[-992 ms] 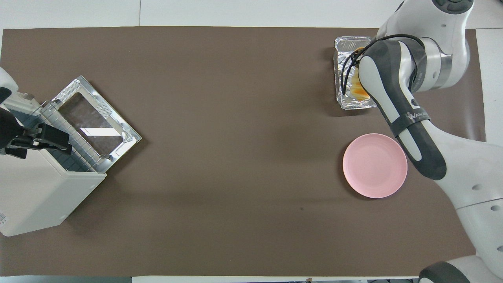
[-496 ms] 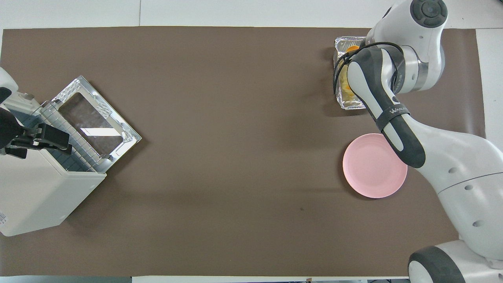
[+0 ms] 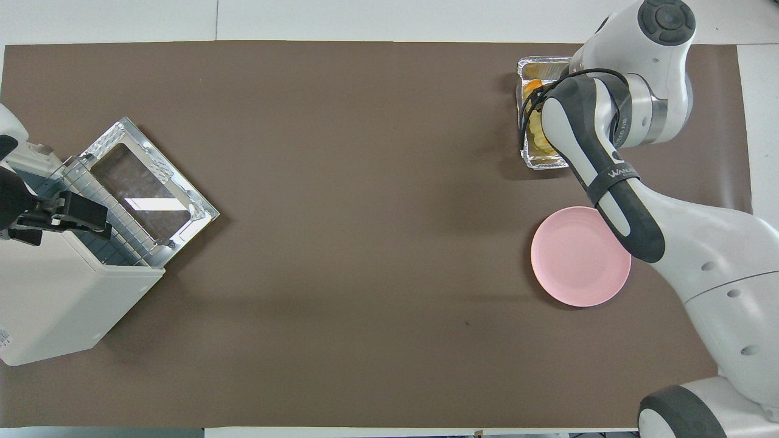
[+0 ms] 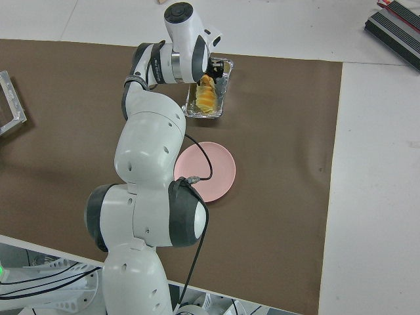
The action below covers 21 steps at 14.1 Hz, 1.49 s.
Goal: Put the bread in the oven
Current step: 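Open the right gripper to release the bread into the foil tray, then grasp the rim of the foil tray with the right gripper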
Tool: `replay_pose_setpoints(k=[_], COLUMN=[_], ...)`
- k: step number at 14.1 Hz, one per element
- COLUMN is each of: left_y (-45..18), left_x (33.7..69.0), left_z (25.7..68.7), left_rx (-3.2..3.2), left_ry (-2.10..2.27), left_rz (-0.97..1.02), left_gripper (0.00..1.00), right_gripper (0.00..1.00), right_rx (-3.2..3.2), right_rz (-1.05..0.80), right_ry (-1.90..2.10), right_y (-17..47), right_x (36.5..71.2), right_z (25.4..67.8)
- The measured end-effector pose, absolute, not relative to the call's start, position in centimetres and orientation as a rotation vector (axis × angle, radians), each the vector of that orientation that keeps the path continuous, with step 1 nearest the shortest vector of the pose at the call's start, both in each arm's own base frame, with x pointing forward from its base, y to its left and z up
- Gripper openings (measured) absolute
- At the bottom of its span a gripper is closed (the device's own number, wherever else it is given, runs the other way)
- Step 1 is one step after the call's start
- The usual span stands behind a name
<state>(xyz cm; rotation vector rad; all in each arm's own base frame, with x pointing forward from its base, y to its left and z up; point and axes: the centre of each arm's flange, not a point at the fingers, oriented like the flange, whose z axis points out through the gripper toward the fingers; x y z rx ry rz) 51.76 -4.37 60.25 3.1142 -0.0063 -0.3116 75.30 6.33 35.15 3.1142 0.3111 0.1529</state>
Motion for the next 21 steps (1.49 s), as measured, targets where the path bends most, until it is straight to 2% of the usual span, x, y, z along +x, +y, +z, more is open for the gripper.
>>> replay_pose_setpoints(k=[1, 2, 3, 6, 11, 12, 13, 15, 19, 21], left_y=[-4.4, -4.4, -4.4, -4.4, -4.4, -4.4, -4.4, -4.4, -4.4, -4.4], left_x=[51.8, 51.8, 51.8, 51.8, 51.8, 51.8, 51.8, 51.8, 51.8, 51.8], left_z=[60.2, 60.2, 60.2, 60.2, 60.2, 60.2, 60.2, 60.2, 60.2, 60.2], left_rx=[3.114, 3.114, 3.114, 3.114, 3.114, 3.114, 3.114, 3.114, 3.114, 3.114], left_ry=[-0.006, -0.006, -0.006, -0.006, -0.006, -0.006, -0.006, -0.006, -0.006, -0.006], left_rz=[-0.312, -0.312, -0.312, -0.312, -0.312, -0.312, -0.312, -0.312, -0.312, -0.312], left_gripper=[1.0, 1.0, 1.0, 1.0, 1.0, 1.0, 1.0, 1.0, 1.0, 1.0], right_gripper=[0.8, 0.94, 1.0, 1.0, 0.98, 0.84, 0.75, 0.46, 0.03, 0.02], right_rx=[3.115, 3.114, 3.107, 3.085, 3.065, 3.065, 3.066, 3.064, 3.063, 3.065], right_rz=[0.135, 0.127, 0.137, 0.199, 0.279, 0.275, 0.268, 0.271, 0.278, 0.266], right_ry=[0.3, 0.3, 0.337, 0.412, 0.442, 0.447, 0.451, 0.454, 0.456, 0.456], right_y=[5.7, 4.8, 3.8, 0.8, 0.3, 0.3, 0.3, 0.3, 0.4, 0.4], right_x=[75.0, 74.8, 74.8, 75.1, 74.0, 73.7, 73.6, 73.4, 73.3, 73.2], right_z=[36.4, 37.4, 38.0, 37.4, 31.3, 30.7, 30.5, 31.0, 31.5, 31.6])
